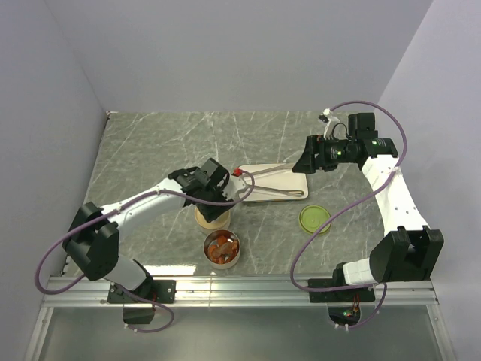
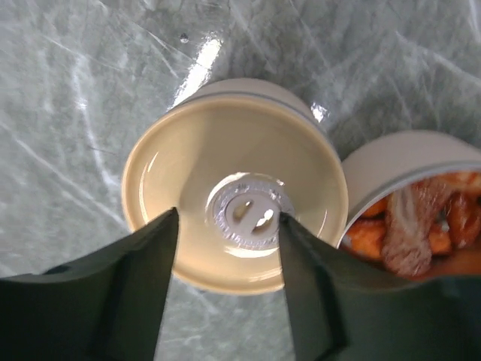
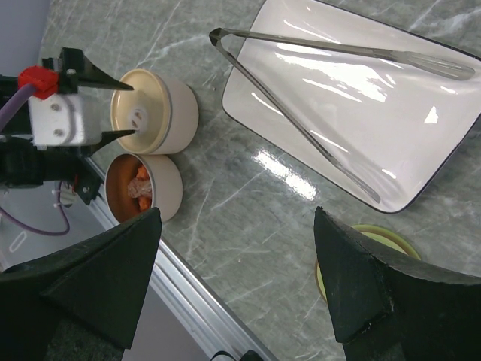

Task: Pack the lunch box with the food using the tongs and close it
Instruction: Put the lid back on the lunch box, then move the lunch box

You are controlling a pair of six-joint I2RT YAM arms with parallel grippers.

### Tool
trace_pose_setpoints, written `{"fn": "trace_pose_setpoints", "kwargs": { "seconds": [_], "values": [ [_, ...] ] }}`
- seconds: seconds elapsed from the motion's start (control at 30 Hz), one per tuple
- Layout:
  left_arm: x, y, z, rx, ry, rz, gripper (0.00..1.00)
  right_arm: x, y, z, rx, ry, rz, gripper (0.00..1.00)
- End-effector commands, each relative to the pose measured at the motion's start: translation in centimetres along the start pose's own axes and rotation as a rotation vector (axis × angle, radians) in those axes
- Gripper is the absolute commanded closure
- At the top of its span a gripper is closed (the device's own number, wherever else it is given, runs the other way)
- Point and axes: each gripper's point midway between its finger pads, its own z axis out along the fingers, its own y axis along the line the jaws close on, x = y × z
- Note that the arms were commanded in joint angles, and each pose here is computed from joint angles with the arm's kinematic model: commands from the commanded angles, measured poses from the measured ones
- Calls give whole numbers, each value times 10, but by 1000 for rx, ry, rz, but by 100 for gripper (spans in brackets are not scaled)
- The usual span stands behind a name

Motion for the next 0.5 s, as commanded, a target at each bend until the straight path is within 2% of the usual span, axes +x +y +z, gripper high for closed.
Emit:
{"fn": "trace_pose_setpoints", "kwargs": {
  "seconds": [0.0,0.07,0.13,0.17,0.23,0.27,0.3,0.4,0.47],
  "values": [
    [-29,5,-43,1,-123,172,37,-9,8,-8,-6,-28,-45,11],
    [-50,6,-75,9,-247,328,21,-11,8,-10,0,-31,-50,11],
    [-52,0,-96,45,-284,455,9,-14,8,-11,5,-38,-58,11],
    [-55,-6,-108,68,-330,594,2,-15,8,-11,10,-41,-61,11],
    [-45,-14,-117,125,-343,720,1,-17,8,-12,13,-45,-62,11],
    [-46,-22,-124,157,-400,873,1,-18,7,-12,18,-49,-61,10],
    [-41,-26,-125,176,-406,945,1,-19,6,-12,21,-51,-62,10],
    [-32,-30,-122,216,-402,1151,1,-23,5,-15,31,-61,-64,10],
    [-19,-35,-112,319,-338,1250,0,-24,4,-17,36,-64,-67,9]
  ]
}}
